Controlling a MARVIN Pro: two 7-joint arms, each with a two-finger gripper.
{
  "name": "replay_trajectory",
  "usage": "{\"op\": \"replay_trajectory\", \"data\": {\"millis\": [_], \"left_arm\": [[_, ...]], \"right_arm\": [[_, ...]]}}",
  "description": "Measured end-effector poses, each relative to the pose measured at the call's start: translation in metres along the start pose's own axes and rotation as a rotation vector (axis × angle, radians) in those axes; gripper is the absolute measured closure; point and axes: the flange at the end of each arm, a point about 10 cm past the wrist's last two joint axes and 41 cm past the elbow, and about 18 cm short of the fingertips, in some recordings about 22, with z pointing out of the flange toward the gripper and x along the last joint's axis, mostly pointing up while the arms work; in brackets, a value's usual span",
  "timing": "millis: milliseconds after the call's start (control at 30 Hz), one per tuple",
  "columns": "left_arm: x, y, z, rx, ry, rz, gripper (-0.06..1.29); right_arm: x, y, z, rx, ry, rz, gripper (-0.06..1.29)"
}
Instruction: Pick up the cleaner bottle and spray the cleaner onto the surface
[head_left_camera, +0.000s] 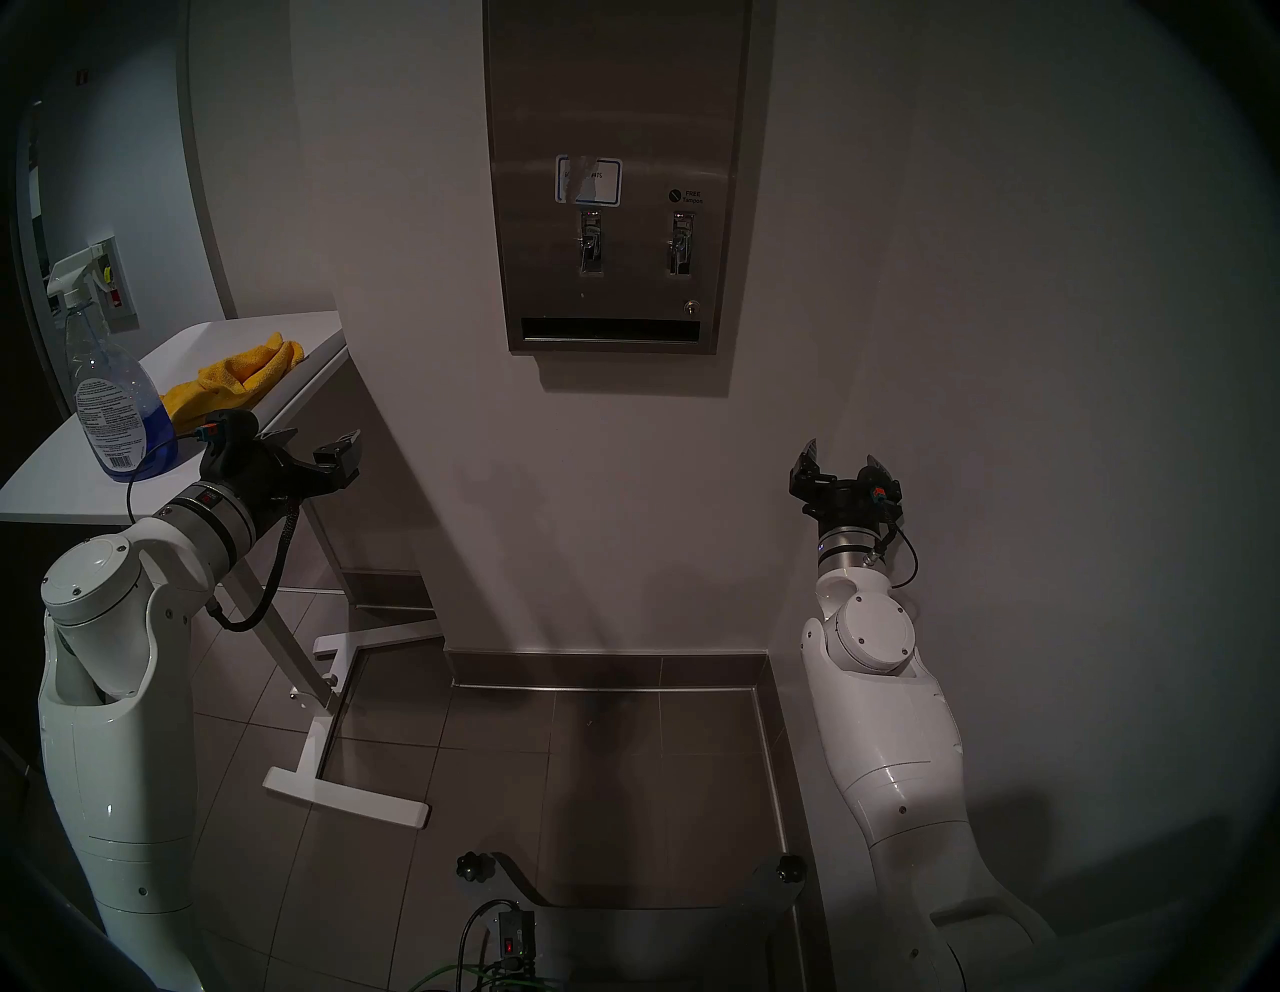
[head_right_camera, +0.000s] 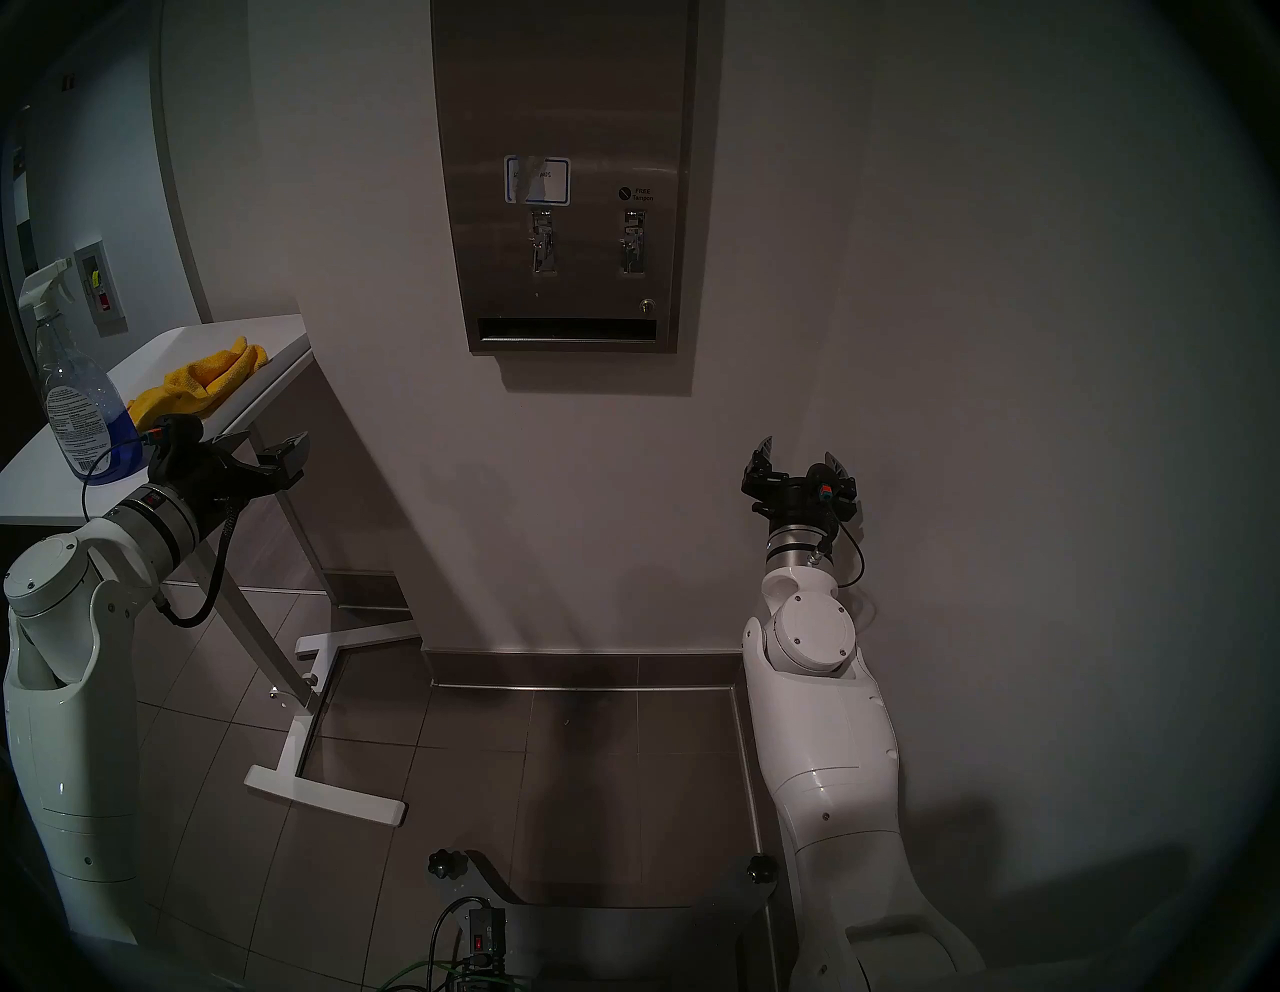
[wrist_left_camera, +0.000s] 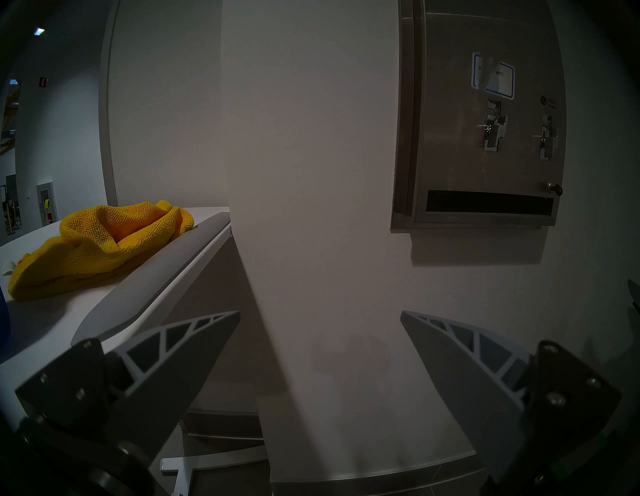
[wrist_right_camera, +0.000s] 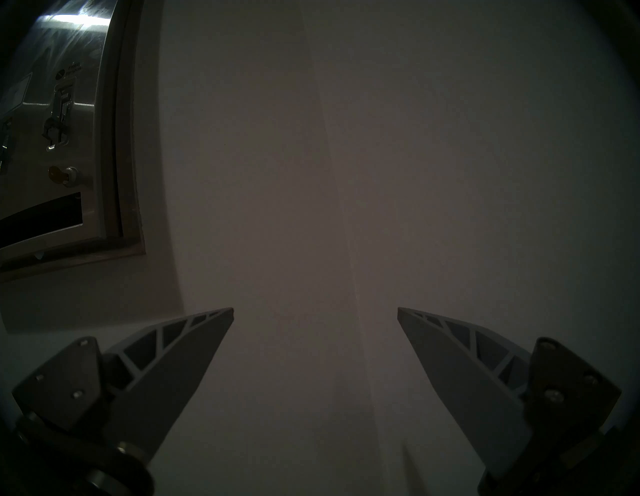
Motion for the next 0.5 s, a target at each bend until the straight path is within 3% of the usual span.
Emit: {"op": "replay_trajectory", "data": {"millis": [267, 500], "left_arm": [[0.000, 0.002, 0.002, -0.001, 0.002, 0.004, -0.03], [0.024, 0.008, 0.011, 0.012, 0.062, 0.043, -0.03]], "right_arm": [[-0.002, 0.000, -0.001, -0.001, -0.004, -0.001, -0.01], [-0.003, 0.001, -0.001, -0.001, -0.008, -0.002, -0.01]]}}
